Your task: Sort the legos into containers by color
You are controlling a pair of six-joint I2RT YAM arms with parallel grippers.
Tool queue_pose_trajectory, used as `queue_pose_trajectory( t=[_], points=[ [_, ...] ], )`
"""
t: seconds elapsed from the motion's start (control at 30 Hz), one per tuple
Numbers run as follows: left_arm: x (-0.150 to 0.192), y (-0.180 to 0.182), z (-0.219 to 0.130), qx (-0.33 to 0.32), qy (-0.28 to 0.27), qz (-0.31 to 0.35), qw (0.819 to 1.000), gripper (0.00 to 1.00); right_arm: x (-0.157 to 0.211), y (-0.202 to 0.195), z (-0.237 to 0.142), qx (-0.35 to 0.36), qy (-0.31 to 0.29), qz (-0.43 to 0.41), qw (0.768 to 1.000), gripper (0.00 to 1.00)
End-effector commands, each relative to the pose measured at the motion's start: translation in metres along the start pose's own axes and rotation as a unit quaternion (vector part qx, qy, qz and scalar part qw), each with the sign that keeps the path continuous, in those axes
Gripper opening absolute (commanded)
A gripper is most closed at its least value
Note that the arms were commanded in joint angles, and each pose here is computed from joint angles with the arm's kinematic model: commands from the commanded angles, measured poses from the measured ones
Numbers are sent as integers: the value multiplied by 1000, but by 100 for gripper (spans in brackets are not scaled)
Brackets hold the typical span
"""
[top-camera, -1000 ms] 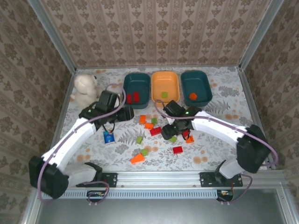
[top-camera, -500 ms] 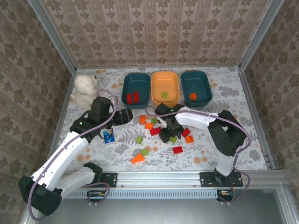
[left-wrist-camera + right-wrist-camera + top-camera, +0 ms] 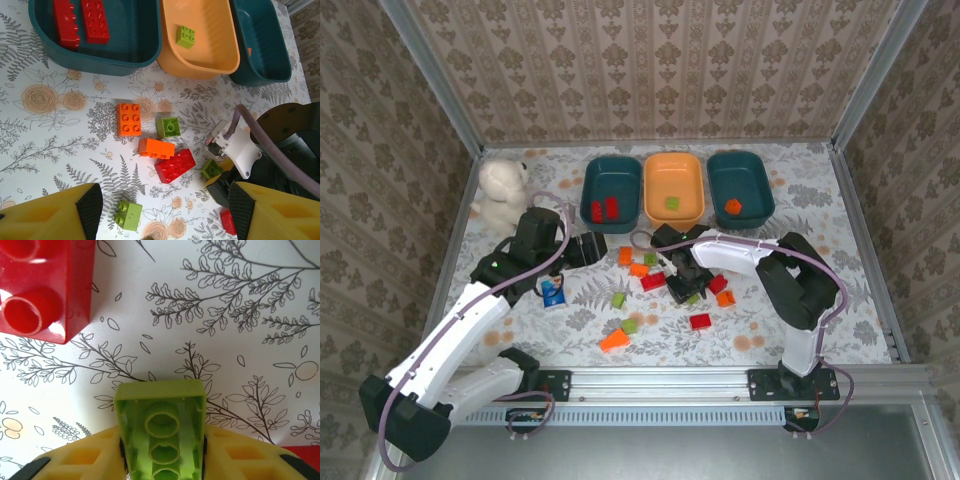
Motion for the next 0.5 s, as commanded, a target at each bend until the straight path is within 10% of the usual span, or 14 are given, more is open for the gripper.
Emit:
queue_pose_trajectory(
  t=[0.0,0.47],
  points=[
    [-3,-4,2,9,-11,-6,1000,70,-1,-2,0,14,-3,3,1000,32],
    [-27,-41,26,35,-11,24,999,70,-77,-83,-139,19,-200,174,964,24]
  ],
)
Point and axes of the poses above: each hand's point on the last joint's axis, 136 mm out from that joint toward the fingers, its own z axis out along the fingers, its own y axis along the line the jaws close on, x = y × z, the point moved 2 cm from there along -z, back along the fingers, and after that the axes turned 7 degrees about -z, right-handed, at the moved point
